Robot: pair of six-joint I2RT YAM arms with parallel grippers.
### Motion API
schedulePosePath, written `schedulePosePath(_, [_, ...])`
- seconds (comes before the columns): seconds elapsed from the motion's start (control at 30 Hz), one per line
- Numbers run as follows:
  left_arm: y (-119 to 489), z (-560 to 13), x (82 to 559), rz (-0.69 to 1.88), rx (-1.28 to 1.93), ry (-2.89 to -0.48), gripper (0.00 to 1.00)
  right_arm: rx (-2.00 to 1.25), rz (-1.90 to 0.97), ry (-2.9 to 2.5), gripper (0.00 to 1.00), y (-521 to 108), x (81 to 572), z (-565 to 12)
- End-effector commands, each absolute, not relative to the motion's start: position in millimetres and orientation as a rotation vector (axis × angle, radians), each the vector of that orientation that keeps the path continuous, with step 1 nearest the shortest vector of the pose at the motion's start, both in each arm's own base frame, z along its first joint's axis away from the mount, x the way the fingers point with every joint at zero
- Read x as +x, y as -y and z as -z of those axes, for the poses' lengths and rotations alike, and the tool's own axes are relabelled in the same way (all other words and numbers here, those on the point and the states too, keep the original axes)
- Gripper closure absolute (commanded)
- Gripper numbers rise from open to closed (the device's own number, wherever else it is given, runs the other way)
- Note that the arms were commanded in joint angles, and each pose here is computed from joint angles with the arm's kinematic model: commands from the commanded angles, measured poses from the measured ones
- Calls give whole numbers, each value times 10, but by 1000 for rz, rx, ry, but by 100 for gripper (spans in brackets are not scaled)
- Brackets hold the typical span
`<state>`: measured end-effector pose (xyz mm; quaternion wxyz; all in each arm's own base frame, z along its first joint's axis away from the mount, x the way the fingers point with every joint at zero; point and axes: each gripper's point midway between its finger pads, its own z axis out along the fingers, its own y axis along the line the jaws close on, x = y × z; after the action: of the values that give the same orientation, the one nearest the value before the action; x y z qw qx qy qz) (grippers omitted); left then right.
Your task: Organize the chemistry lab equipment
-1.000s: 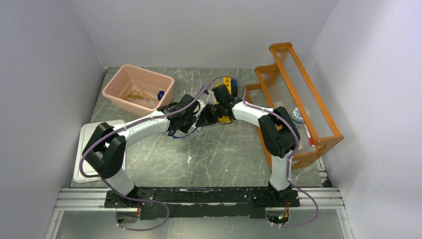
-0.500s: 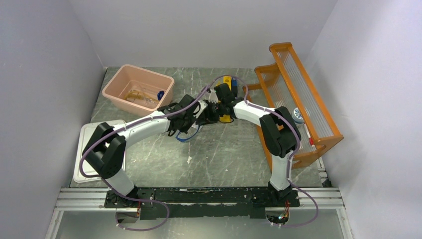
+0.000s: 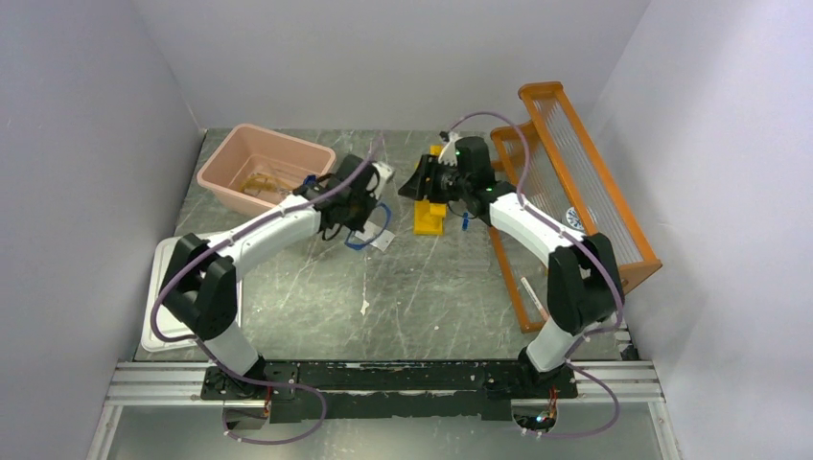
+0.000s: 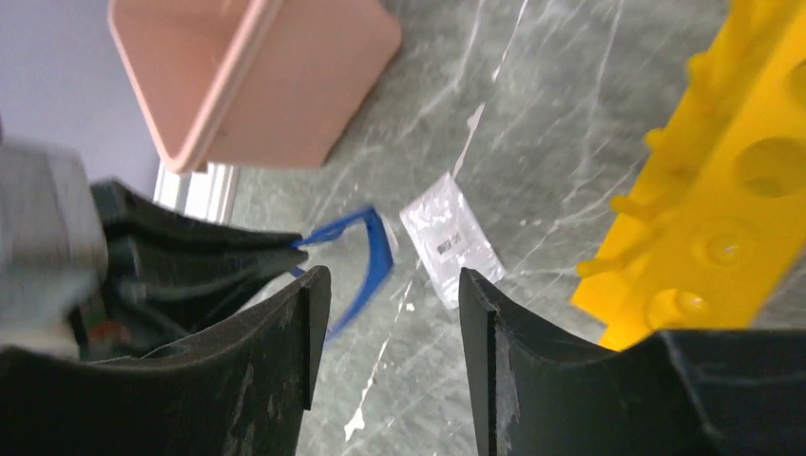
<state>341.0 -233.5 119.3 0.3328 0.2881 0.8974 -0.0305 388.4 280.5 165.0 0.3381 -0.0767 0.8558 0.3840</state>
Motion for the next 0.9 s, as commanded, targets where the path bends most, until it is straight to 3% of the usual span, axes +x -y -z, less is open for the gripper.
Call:
schedulePosePath(0.0, [2259,-1617,3769,254,522,-2312,95,-103,-916,-2019,44,-2562,4130,-2137])
schedulePosePath(0.2, [1676,-2110,4297,343,85,-2229,95,-70,-857,-1994,44,-2434,4238,-2181])
schedulePosePath(0.4, [800,-2317,4619,181,-384,-2115,95,-56,-853,-2021,44,-2435,4291,-2077])
schedulePosePath(0.67, [13,-1965,4781,3,-923,-2014,95,-99,-836,-2019,45,-2457,4346,-2037])
schedulePosePath(0.87, [-213,-1460,4875,-135,-1207,-2010,95,-132,-762,-2018,45,-2384,4381,-2049])
